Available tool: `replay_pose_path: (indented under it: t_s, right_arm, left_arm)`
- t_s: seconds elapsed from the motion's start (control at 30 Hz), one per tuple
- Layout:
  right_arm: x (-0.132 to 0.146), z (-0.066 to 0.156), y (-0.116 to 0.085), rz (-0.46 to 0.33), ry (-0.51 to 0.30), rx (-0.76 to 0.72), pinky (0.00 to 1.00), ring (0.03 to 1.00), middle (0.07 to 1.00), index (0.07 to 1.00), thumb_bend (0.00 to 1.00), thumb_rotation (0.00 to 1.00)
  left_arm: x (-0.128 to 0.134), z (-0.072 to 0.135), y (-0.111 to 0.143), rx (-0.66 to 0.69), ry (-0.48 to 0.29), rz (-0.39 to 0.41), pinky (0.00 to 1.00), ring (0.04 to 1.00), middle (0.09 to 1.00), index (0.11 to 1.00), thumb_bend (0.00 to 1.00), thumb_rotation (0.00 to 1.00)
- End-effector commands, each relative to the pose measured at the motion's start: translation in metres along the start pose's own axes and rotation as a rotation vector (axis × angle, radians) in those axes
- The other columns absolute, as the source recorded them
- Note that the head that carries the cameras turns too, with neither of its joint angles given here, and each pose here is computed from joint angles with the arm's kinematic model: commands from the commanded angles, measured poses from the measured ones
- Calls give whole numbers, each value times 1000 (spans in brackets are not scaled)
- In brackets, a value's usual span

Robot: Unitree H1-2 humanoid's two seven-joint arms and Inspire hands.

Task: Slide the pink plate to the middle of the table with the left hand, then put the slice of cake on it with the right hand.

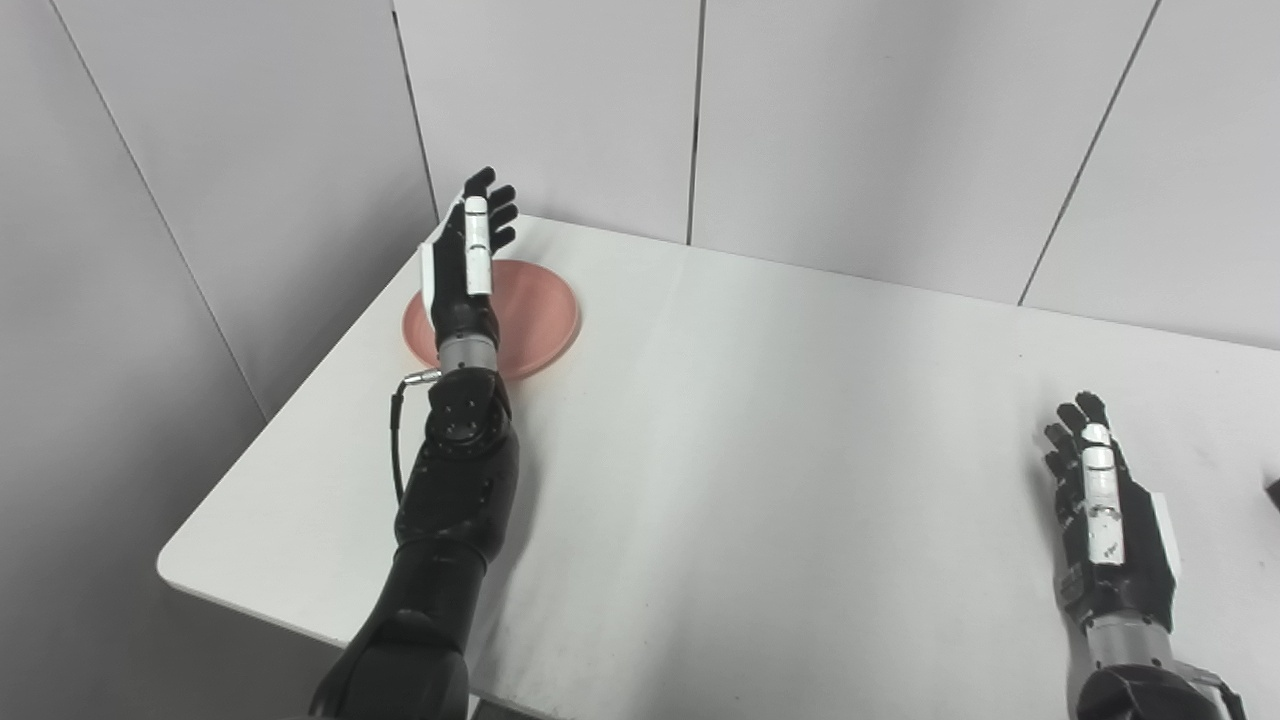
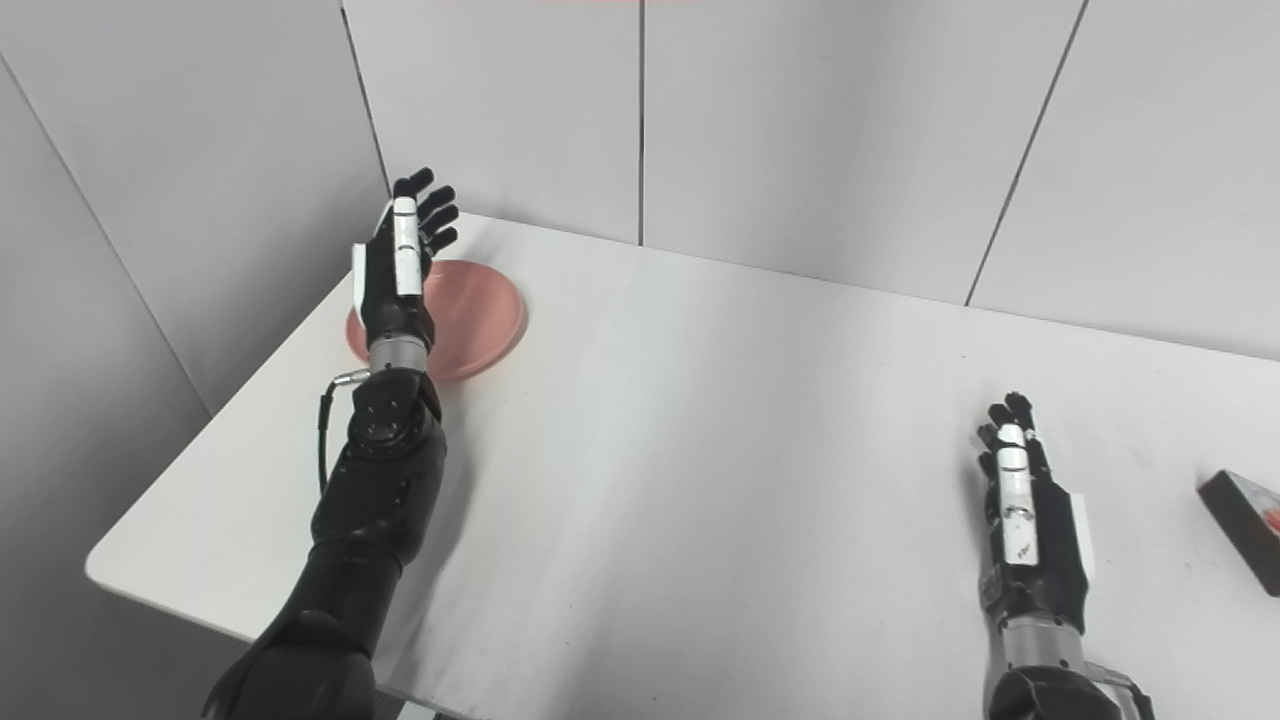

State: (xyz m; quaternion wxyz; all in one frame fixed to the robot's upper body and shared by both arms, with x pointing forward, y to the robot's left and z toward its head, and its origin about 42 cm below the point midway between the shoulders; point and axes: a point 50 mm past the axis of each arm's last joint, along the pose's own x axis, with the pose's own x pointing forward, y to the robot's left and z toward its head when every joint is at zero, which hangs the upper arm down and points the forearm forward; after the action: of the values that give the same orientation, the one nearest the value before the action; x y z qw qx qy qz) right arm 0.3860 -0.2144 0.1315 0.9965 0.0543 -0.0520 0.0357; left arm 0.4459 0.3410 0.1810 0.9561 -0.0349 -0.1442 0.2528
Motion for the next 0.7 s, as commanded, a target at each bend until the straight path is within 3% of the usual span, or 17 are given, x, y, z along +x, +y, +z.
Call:
replay_pose_path:
  t_s: [0.0, 0.4, 0.5, 0.67]
  right_arm:
    - [-1, 3, -7, -1, -40, -15, 999, 953, 949, 951, 607, 908]
    - [-1, 3, -9, 1, -40, -20, 999, 956, 959, 962, 600, 892]
    - [-1, 4, -8, 1, -42, -20, 991, 949, 952, 955, 599, 891]
    - [-1, 3, -9, 0, -48, -26, 993, 953, 954, 958, 595, 898]
  left_arm:
    - [27, 30, 7, -12, -122, 45, 721, 732, 745, 751, 656, 1000]
    - [46, 24, 57, 35, -63, 165, 808, 733, 731, 739, 678, 1000]
    - [49, 20, 69, 8, -35, 186, 749, 743, 739, 742, 670, 1000]
    - [53, 17, 82, -13, -28, 202, 733, 738, 738, 745, 671, 1000]
